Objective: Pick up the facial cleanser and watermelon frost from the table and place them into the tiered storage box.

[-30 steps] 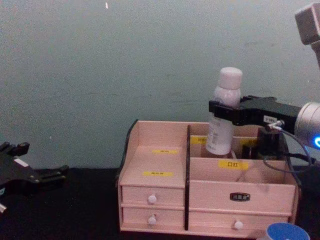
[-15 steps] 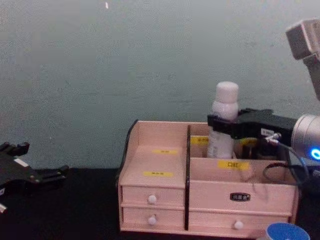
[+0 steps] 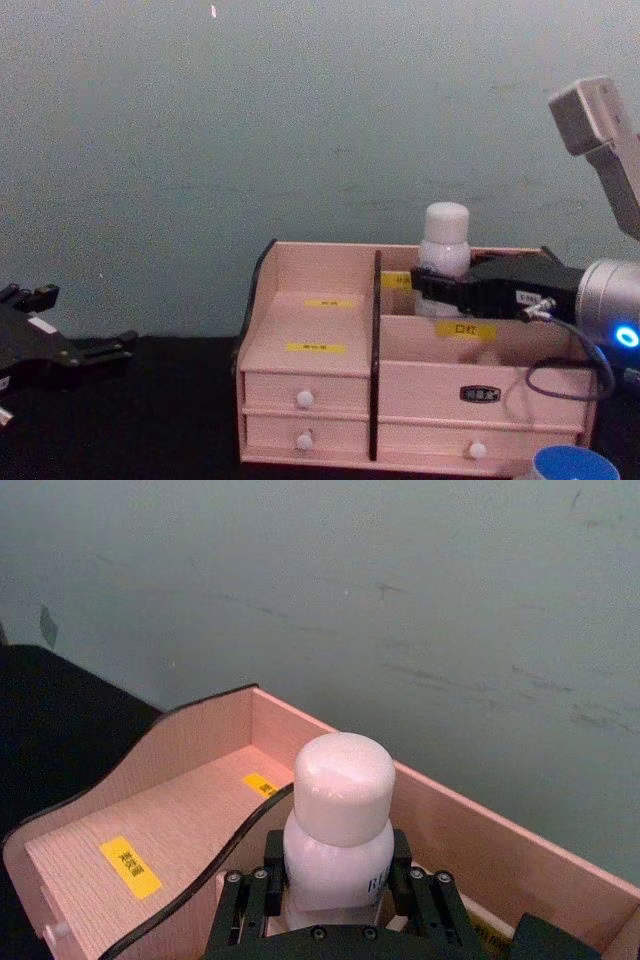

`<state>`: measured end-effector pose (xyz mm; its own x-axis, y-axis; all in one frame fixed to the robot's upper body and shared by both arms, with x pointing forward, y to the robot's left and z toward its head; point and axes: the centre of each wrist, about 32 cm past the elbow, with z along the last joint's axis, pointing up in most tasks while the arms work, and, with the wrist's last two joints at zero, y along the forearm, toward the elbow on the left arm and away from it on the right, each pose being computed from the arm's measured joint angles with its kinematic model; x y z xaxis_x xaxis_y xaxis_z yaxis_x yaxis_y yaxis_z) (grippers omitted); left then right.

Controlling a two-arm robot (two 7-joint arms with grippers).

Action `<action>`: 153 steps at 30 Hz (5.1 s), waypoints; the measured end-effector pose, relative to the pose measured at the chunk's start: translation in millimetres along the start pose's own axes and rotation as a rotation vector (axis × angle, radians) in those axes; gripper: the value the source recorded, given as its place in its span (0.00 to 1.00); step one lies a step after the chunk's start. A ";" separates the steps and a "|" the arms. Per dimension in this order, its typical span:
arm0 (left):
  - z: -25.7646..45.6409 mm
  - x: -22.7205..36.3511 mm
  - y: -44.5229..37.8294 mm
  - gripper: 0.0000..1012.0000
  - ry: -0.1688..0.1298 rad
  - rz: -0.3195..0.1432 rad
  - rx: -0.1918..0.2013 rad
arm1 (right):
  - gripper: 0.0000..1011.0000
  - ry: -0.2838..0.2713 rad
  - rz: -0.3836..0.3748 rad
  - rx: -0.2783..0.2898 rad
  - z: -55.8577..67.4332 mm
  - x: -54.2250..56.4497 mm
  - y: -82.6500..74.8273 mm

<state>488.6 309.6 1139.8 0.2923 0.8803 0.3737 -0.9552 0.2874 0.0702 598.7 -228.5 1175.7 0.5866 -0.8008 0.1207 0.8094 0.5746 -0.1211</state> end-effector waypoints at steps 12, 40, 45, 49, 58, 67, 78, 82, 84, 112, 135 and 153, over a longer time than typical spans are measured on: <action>0.0 0.0 0.0 0.99 0.000 0.000 0.000 | 0.59 0.007 -0.005 -0.015 -1.7 -0.5 0.9; 0.0 0.0 0.0 0.99 0.000 0.000 0.000 | 0.91 0.005 -0.006 -0.016 -2.2 -0.2 0.4; 0.0 0.0 0.0 0.99 0.000 0.000 0.000 | 0.99 0.005 -0.005 -0.015 -2.2 -0.2 0.4; 0.0 0.0 0.0 0.99 0.000 0.000 0.000 | 0.99 0.005 -0.005 -0.015 -2.2 -0.2 0.4; 0.0 0.0 0.0 0.99 0.000 0.000 0.000 | 0.99 -0.022 -0.006 0.029 5.3 -1.4 -10.3; 0.0 0.0 0.0 0.99 0.000 0.000 0.000 | 0.99 -0.034 0.004 0.077 10.6 -1.9 -40.1; 0.0 0.0 0.0 0.99 0.000 0.000 0.000 | 0.99 -0.055 0.093 0.085 7.5 -4.0 -104.3; 0.0 0.0 0.0 0.99 0.000 0.000 0.000 | 0.99 -0.061 0.117 0.072 5.4 -6.6 -126.3; 0.0 0.0 0.0 0.99 0.000 0.000 0.000 | 0.99 -0.063 0.124 0.061 3.4 -8.6 -136.8; 0.0 0.0 0.0 0.99 0.000 0.000 0.000 | 0.99 -0.003 0.178 -0.157 -31.7 -16.9 -162.9; 0.0 0.0 0.0 0.99 0.000 0.000 0.000 | 0.99 0.053 0.171 -0.219 -43.1 -10.0 -150.4; 0.0 0.0 0.0 0.99 0.000 0.000 0.000 | 0.99 0.072 0.169 -0.241 -46.5 -11.4 -146.6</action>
<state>488.6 309.7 1139.8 0.2923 0.8803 0.3737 -0.9552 0.2874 0.0702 472.1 -311.5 1146.3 0.7022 -0.7120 0.0098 0.6654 0.6512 -0.3650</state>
